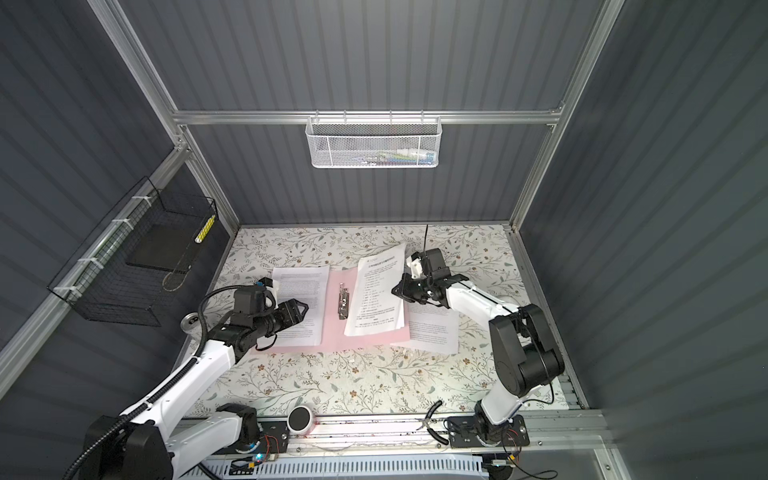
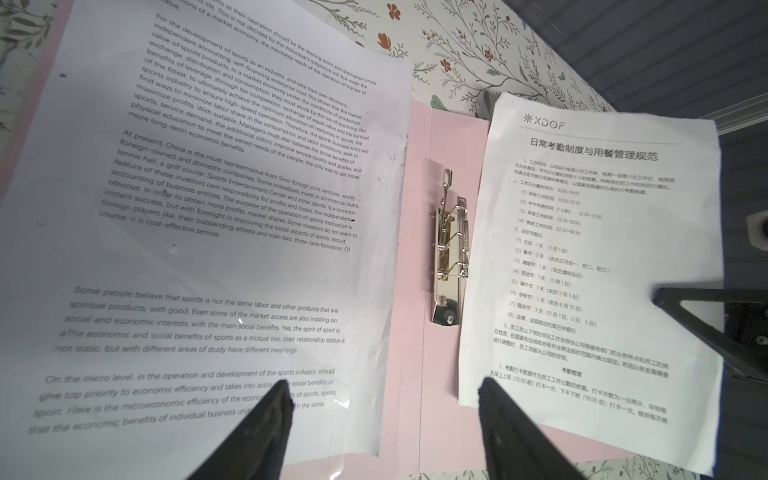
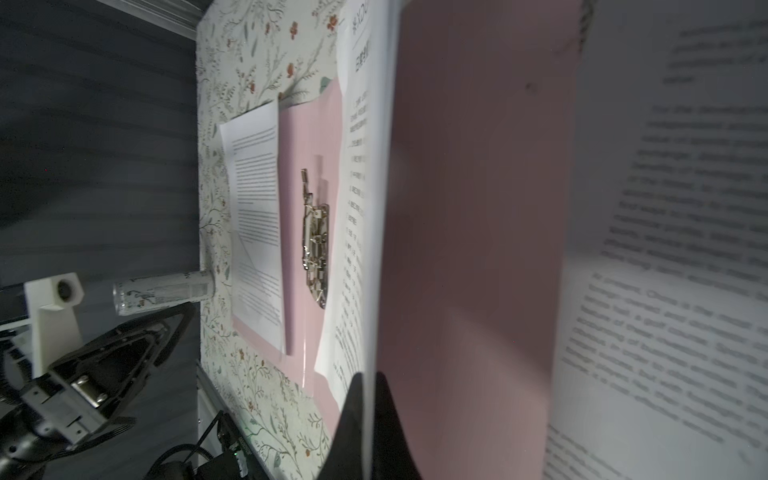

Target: Put the files into the folder

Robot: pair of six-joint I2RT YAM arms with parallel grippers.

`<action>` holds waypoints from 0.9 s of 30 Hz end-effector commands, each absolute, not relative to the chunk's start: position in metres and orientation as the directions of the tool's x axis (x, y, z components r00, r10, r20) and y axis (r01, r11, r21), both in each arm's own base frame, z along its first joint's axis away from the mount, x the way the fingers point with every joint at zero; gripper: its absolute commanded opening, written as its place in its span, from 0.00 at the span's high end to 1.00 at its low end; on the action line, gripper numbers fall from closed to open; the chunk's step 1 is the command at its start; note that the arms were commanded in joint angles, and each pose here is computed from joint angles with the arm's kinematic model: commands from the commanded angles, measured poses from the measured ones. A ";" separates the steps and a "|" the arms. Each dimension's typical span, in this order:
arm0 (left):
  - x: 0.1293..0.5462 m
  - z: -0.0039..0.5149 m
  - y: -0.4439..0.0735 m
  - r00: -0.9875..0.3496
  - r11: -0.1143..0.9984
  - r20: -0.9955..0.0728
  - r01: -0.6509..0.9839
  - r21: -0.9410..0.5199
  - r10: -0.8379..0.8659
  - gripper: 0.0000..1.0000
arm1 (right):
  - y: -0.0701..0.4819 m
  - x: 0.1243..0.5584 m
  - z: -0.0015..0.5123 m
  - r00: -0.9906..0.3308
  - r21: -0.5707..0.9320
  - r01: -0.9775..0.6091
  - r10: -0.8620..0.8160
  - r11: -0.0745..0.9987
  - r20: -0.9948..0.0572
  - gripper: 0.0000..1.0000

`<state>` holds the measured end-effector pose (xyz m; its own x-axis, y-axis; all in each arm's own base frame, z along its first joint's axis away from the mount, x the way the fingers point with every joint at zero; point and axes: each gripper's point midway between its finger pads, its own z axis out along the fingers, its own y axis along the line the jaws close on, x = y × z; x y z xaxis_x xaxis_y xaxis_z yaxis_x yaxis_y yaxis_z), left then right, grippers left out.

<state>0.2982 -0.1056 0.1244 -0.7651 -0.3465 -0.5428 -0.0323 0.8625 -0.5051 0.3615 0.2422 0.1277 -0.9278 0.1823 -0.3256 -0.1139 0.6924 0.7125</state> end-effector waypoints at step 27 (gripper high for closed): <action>0.296 0.120 -0.107 -0.772 0.866 -0.544 -0.018 -0.500 -0.330 0.29 | 0.299 0.346 0.203 -0.929 0.847 -0.279 0.095 0.452 -0.357 1.00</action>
<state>0.2966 -0.1053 0.1205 -0.7684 -0.3457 -0.5386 -0.0351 0.8630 -0.5039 0.3461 0.2919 0.1831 -0.9434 0.1102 -0.3129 -0.2229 0.4881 0.8439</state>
